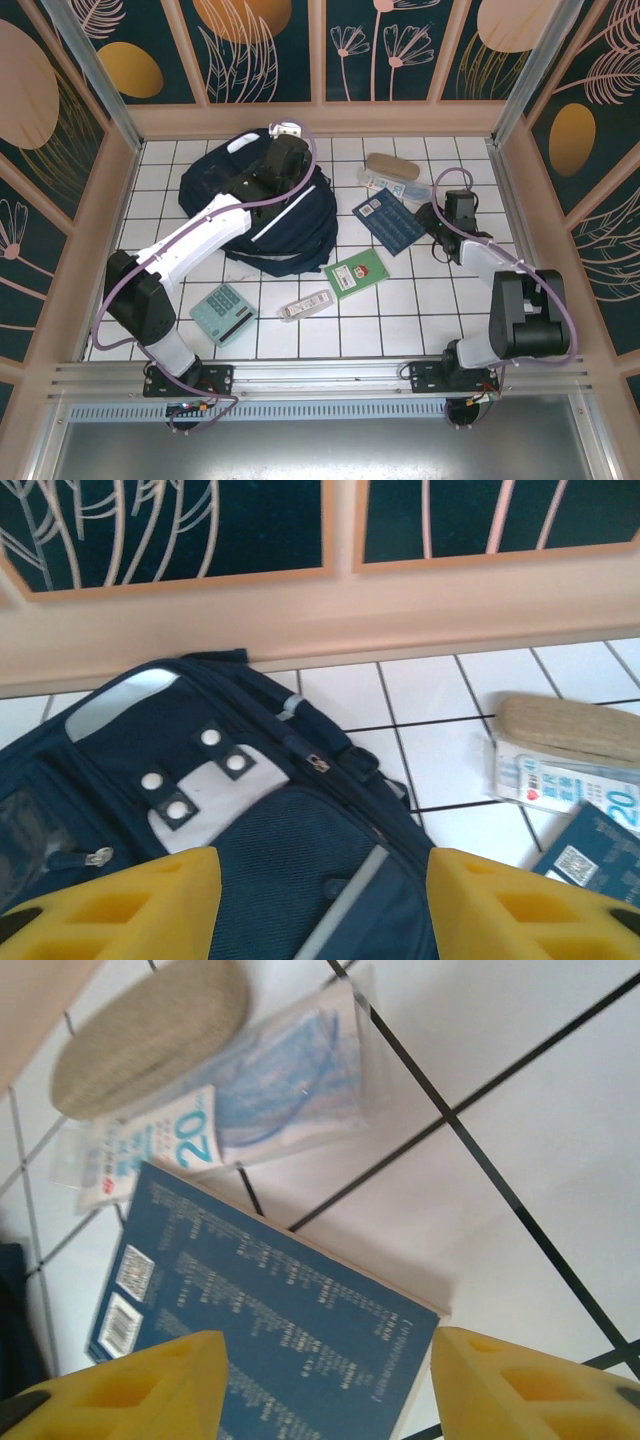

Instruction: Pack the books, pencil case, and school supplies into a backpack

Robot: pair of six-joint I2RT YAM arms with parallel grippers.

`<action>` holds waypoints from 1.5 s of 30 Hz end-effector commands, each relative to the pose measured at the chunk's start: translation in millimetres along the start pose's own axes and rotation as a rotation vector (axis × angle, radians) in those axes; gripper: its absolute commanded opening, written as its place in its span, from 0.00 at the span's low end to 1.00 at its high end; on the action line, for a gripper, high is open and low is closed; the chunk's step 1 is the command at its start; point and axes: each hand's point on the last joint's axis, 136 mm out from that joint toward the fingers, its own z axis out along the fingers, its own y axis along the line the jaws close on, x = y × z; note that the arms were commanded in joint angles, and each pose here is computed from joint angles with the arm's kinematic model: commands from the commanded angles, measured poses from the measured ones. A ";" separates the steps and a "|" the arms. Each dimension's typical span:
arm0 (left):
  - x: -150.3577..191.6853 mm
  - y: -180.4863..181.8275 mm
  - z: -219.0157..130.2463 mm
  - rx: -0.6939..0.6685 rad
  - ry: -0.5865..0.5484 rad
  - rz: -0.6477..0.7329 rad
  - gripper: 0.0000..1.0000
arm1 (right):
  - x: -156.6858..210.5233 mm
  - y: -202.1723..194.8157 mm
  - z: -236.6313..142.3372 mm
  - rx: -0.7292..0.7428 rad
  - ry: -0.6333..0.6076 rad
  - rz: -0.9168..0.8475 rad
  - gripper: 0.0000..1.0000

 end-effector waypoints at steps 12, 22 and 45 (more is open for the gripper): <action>5.9 -73.7 17.6 0.348 0.058 -0.157 0.56 | 37.7 32.4 -32.0 -0.067 0.022 -0.133 0.68; 76.8 -124.8 61.5 0.429 0.230 -0.090 0.49 | 68.4 20.3 -23.6 -0.050 0.074 -0.135 0.66; 167.6 -166.9 165.9 0.333 0.373 0.001 0.64 | 92.4 -20.9 12.9 0.083 0.153 -0.047 0.82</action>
